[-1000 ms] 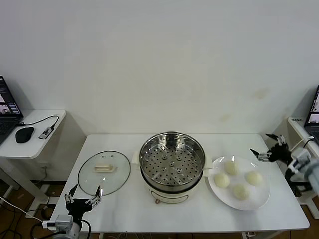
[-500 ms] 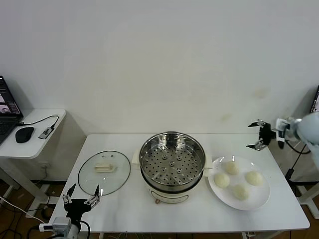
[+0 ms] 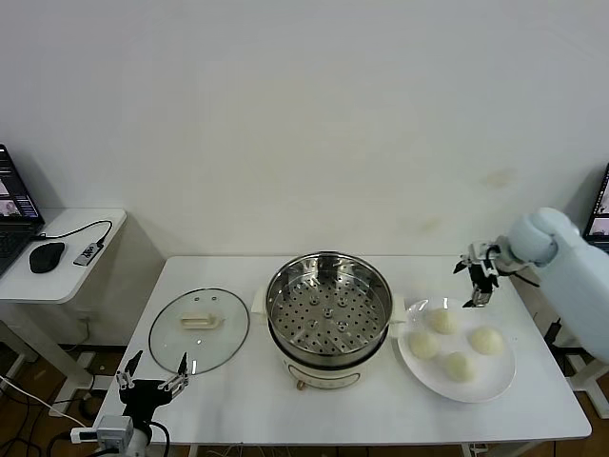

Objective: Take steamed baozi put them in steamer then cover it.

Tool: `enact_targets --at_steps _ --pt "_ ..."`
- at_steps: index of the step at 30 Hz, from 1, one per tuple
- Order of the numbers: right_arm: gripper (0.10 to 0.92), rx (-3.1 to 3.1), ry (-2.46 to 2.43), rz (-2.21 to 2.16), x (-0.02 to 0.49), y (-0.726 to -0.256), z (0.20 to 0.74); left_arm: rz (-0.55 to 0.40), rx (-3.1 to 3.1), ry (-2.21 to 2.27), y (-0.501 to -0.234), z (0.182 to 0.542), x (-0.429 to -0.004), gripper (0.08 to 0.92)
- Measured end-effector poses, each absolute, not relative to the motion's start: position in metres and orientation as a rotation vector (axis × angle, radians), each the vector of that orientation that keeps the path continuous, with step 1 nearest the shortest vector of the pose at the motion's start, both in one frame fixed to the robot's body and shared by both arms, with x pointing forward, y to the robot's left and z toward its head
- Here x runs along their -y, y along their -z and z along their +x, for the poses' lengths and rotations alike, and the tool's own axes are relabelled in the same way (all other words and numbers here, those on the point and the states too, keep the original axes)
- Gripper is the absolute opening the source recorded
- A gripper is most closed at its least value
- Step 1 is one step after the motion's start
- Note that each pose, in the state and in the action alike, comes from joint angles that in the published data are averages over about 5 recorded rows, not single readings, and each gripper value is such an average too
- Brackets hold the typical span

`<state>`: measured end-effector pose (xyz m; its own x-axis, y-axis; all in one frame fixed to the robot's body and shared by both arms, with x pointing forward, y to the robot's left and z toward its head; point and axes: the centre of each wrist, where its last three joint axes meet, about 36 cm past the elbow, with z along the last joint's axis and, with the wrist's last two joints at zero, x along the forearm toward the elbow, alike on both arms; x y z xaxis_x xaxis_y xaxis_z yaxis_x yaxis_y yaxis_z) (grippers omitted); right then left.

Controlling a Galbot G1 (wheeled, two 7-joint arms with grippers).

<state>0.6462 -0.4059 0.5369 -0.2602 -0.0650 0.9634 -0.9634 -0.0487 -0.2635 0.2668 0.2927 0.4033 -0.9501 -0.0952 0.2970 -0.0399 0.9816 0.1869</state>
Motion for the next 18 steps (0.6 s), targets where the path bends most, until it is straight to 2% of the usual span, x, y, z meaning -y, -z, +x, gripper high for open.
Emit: enact_targets --at_steps 18 --pt "0.823 1.374 -1.374 1.16 0.394 -0.471 0.652 0.1 2.807 0.248 -0.4 0.264 -0.29 0.823"
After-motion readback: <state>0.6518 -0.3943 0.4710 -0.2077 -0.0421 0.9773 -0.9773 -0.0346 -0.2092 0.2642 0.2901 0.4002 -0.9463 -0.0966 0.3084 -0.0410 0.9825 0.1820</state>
